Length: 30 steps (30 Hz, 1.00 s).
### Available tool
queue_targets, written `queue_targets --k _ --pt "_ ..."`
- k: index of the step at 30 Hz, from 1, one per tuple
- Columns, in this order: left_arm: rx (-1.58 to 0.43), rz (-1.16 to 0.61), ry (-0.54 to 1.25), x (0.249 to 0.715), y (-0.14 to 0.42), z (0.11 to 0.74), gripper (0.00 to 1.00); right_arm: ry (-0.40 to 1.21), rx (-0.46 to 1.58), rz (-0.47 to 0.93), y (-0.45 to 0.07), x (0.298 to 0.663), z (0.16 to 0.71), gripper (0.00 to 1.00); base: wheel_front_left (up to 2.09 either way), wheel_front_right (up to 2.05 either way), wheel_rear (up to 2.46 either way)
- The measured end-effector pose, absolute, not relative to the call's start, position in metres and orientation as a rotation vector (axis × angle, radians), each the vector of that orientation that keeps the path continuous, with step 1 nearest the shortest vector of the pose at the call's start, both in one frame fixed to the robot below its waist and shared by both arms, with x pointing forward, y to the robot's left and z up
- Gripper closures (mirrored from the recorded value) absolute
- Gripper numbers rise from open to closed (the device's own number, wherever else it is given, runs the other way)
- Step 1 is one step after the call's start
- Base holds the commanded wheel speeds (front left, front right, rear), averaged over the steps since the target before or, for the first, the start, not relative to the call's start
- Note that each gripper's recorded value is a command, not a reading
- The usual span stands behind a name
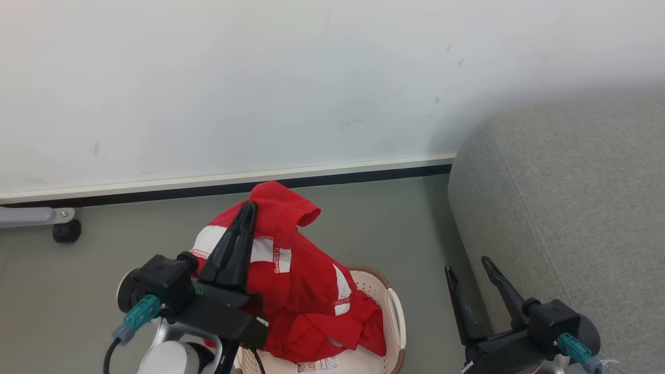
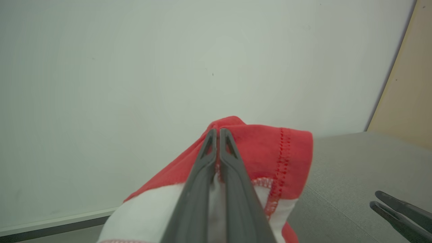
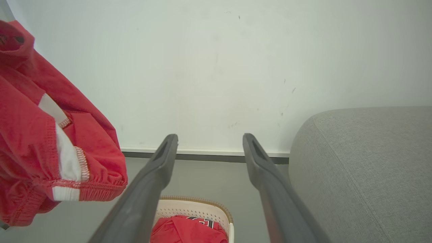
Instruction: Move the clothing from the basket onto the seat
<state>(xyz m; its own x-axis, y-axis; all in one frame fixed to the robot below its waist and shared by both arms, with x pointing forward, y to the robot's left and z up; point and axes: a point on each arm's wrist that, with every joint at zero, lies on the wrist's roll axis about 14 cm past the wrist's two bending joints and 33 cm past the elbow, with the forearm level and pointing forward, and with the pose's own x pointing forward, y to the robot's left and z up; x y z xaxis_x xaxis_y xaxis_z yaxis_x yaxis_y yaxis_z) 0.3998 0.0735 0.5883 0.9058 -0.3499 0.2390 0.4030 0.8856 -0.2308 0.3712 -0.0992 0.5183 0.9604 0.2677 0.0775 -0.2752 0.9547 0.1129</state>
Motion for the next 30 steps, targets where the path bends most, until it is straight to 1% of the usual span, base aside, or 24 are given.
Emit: queue_targets --k 9,14,17,22,26,30 --pt "-0.277 -0.392 -0.179 0.402 0.073 0.592 1.00 -0.059 0.125 0.281 -0.098 0.372 0.520 0.00 0.00 0.00 0.00" --pt "-0.276 -0.395 -0.169 0.402 0.071 0.592 1.00 -0.067 0.128 0.310 -0.089 0.371 0.525 0.00 0.00 0.00 0.00" --pt "-0.276 -0.394 -0.167 0.402 0.071 0.593 1.00 -0.085 0.139 0.369 -0.073 0.370 0.534 0.00 0.00 0.00 0.00" --pt "-0.275 -0.401 -0.159 0.401 0.069 0.594 1.00 -0.151 0.171 0.525 -0.025 0.365 0.563 0.00 0.00 0.00 0.00" --pt "-0.275 -0.403 -0.149 0.400 0.069 0.593 1.00 -0.164 0.176 0.645 0.006 0.359 0.574 0.00 0.00 0.00 0.00" --pt "-0.274 -0.407 -0.142 0.398 0.067 0.592 1.00 -0.155 0.157 0.727 0.028 0.356 0.576 0.00 0.00 0.00 0.00"
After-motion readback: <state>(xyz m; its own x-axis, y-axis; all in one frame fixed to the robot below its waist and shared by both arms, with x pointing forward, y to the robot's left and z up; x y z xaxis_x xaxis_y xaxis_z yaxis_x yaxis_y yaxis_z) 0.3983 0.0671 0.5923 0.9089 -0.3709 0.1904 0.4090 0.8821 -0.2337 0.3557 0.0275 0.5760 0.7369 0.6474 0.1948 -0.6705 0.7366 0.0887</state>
